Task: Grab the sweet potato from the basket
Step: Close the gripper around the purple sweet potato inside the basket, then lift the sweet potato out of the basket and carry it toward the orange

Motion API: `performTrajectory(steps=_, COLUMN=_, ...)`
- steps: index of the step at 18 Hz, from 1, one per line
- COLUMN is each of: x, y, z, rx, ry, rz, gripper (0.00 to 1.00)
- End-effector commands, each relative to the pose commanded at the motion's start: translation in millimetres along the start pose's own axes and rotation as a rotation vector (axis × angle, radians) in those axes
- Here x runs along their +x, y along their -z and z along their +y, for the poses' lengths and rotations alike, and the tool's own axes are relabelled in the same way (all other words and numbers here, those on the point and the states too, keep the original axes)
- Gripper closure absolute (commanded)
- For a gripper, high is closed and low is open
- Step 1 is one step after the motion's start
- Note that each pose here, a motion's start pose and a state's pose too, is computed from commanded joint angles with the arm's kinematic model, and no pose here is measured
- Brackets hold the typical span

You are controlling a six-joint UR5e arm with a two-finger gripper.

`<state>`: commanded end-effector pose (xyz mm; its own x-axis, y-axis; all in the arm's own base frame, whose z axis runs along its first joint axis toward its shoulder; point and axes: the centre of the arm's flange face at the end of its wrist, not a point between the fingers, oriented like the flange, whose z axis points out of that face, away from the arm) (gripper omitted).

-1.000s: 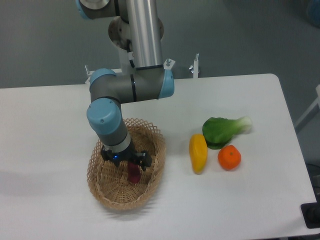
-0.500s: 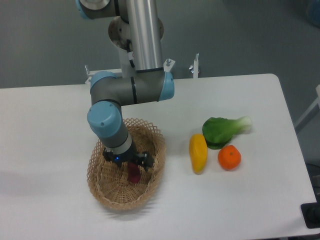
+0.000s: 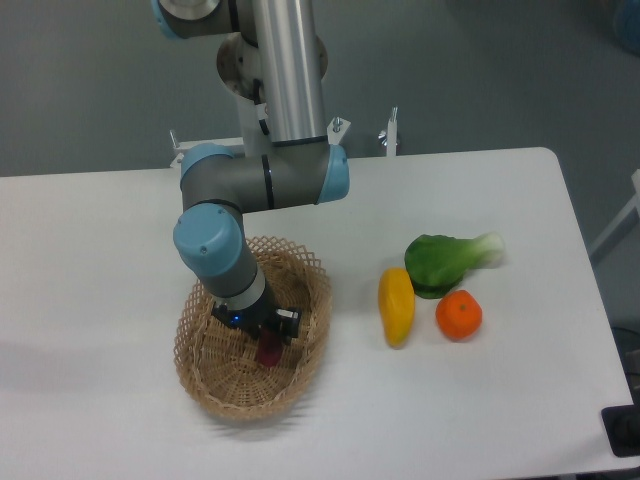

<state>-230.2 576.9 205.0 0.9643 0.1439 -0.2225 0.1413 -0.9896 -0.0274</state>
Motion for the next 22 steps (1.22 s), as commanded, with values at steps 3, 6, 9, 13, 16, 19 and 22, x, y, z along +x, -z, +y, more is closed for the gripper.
performTrajectory(steps=3, x=-1.4, y=4.4, z=-1.4, rx=0.009, ry=0.000, rz=-0.002, gripper=0.55)
performTrajectory(steps=6, x=-4.7, y=10.1, z=-1.2, rx=0.018, ry=-0.031, rz=-0.007, gripper=0.55)
performTrajectory(steps=9, x=-12.4, y=19.2, z=0.0, rx=0.030, ry=-0.033, rz=-0.015, gripper=0.55)
performTrajectory(steps=13, x=-43.7, y=47.7, z=1.4, rx=0.074, ry=-0.064, rz=-0.039, gripper=0.55)
performTrajectory(steps=16, x=-77.1, y=63.8, z=-1.8, rx=0.108, ry=-0.027, rz=-0.063, gripper=0.55)
performTrajectory(steps=19, x=-110.3, y=76.3, z=-1.3, rx=0.123, ry=-0.082, rz=-0.090, gripper=0.54)
performTrajectory(steps=22, x=-148.0, y=90.2, z=14.8, rx=0.158, ry=-0.097, rz=-0.087, gripper=0.54)
